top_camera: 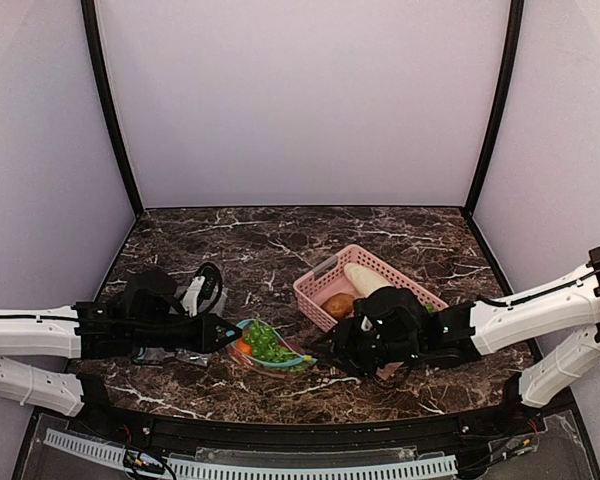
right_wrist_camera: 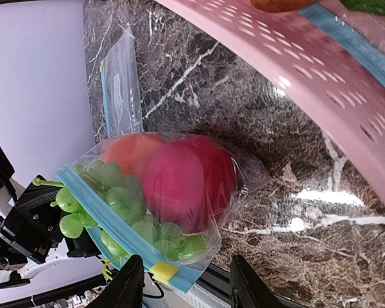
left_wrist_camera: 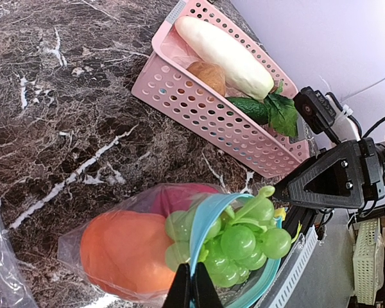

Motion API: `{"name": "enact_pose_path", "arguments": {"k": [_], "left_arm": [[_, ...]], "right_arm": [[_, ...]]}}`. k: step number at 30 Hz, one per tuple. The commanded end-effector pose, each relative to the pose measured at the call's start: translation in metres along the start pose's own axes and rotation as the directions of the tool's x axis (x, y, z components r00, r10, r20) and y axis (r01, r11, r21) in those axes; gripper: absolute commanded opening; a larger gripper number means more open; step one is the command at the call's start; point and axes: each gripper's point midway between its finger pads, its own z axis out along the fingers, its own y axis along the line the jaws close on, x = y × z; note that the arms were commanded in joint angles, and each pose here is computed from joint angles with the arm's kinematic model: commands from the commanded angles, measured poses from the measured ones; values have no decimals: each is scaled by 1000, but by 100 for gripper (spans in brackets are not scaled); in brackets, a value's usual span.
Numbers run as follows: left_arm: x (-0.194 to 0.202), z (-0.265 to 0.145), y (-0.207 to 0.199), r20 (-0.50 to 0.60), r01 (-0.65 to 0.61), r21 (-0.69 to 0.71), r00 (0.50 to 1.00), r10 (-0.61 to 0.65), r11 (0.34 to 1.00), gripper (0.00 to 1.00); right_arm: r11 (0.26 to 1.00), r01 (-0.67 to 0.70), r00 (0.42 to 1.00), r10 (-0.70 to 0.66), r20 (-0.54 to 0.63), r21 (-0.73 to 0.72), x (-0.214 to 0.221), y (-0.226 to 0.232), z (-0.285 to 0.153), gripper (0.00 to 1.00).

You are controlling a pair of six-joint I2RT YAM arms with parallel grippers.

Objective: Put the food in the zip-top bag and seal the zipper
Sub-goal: Pass from the left arm to the right

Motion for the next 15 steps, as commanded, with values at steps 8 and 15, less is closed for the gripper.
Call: {"name": "enact_pose_path", "arguments": {"k": [8, 15], "left_arm": [[8, -4, 0, -20, -3, 15, 1000, 4, 1000, 1], [12, -5, -4, -32, -13, 46, 999, 14, 999, 1]], "right_arm": [[993, -118, 993, 117, -24, -15, 19, 10, 6, 49], [990, -142, 990, 142, -13, -18, 22, 13, 15, 45]]}}
